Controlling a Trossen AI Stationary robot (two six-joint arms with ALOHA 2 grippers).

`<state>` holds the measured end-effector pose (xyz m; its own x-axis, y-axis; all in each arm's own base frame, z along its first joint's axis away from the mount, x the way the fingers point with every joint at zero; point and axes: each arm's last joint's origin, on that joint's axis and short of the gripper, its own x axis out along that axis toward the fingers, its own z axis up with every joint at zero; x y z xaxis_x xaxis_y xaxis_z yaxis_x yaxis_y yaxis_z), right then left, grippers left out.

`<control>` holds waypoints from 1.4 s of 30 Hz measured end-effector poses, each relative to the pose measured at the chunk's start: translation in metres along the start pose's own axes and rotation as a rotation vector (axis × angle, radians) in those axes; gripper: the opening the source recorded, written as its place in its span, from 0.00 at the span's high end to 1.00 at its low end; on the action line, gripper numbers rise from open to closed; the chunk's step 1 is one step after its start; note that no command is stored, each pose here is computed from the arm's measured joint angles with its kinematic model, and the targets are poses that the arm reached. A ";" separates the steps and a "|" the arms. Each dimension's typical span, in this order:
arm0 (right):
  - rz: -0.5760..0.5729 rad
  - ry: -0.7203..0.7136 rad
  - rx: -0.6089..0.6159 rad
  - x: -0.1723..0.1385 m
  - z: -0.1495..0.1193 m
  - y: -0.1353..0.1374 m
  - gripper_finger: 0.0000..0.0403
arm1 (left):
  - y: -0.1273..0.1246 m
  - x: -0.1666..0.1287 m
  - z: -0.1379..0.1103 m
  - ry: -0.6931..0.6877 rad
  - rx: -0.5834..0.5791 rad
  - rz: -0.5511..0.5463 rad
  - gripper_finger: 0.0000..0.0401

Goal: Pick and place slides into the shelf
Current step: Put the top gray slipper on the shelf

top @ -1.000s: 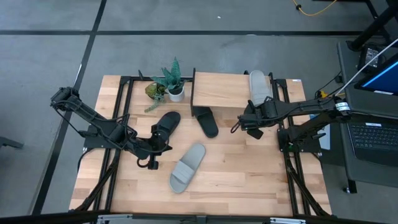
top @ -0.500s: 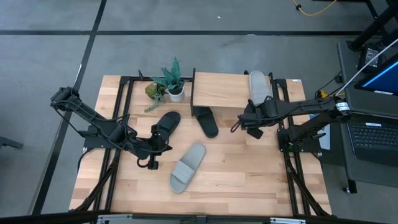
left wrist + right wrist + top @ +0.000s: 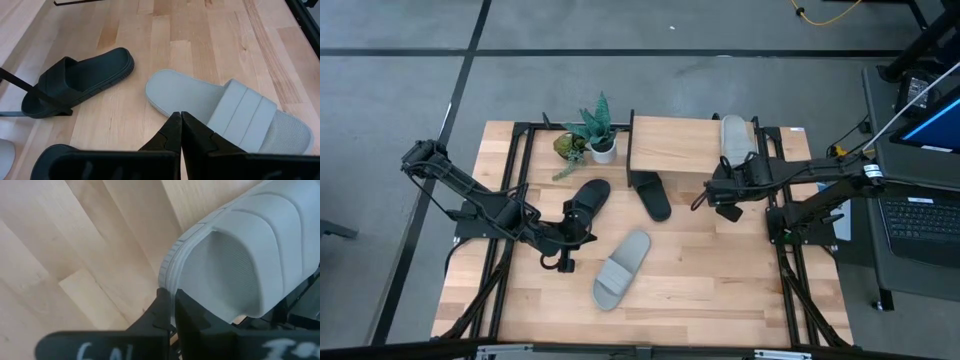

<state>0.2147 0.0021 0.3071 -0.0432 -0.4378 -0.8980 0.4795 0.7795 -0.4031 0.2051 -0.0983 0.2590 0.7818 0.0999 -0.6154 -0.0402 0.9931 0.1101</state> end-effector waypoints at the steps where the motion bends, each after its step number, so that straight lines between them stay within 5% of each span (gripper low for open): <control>1: 0.000 0.000 0.000 0.000 0.000 0.000 0.96 | 0.000 0.000 0.000 0.000 0.000 0.000 1.00; 42: 0.047 0.068 -0.046 0.013 -0.005 0.007 0.93 | 0.000 0.000 0.000 0.000 0.000 0.000 1.00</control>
<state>0.2131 0.0038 0.2920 -0.0819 -0.3703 -0.9253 0.4414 0.8189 -0.3668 0.2051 -0.0984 0.2589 0.7818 0.0995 -0.6155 -0.0400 0.9931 0.1098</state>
